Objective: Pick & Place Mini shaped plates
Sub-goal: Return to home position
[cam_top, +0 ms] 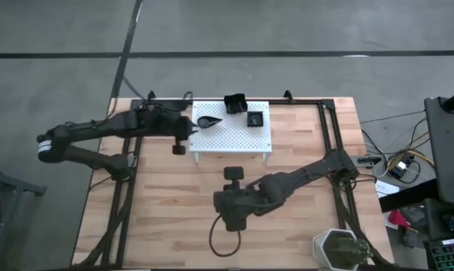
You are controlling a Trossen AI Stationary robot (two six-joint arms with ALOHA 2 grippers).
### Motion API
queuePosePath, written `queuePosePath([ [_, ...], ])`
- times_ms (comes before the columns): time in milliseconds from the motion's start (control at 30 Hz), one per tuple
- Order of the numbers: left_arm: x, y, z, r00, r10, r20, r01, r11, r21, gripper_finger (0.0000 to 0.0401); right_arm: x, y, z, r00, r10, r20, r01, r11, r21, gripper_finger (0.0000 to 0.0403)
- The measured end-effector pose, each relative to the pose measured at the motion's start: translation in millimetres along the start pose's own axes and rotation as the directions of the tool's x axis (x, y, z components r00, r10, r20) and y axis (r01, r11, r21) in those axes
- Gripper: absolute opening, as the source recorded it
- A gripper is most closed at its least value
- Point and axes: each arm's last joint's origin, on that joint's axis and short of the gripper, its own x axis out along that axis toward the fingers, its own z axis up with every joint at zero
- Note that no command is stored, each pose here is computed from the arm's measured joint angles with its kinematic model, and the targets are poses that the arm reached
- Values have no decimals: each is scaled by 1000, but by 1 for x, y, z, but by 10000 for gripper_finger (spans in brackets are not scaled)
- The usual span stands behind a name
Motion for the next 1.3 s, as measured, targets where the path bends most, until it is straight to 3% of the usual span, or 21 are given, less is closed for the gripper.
queuePosePath([
  [167, -29, -5, -5, 976, -73, 205, 95, 991, -98, 10, -10, -4, -1, 996, 39, 77, -42, 999, 31, 22],
  [300, -46, -12, -13, 935, -100, 340, 153, 979, -134, 5, -16, -3, -12, 980, 80, 181, -89, 995, 42, 9],
  [433, -59, -19, -22, 893, -99, 439, 187, 969, -163, 2, -27, -8, -27, 930, 164, 328, -193, 979, 59, 8],
  [567, -66, -24, -35, 880, -84, 468, 194, 962, -191, 1, -19, -7, -46, 897, 181, 402, -240, 965, 101, 8],
  [767, -76, -29, -47, 860, -59, 508, 196, 955, -221, 0, -14, -13, -75, 937, 37, 347, -127, 962, 241, 8],
  [967, -82, -34, -59, 845, -34, 534, 191, 951, -242, 0, -26, -25, -100, 925, 24, 380, -140, 949, 281, 8],
  [1200, -85, -39, -68, 811, -8, 585, 201, 943, -265, 0, -42, -38, -142, 851, 31, 524, -184, 953, 243, 8],
  [1300, -78, -45, -76, 784, -23, 621, 223, 943, -247, 0, -48, -44, -165, 838, 54, 543, -172, 970, 170, 8],
])
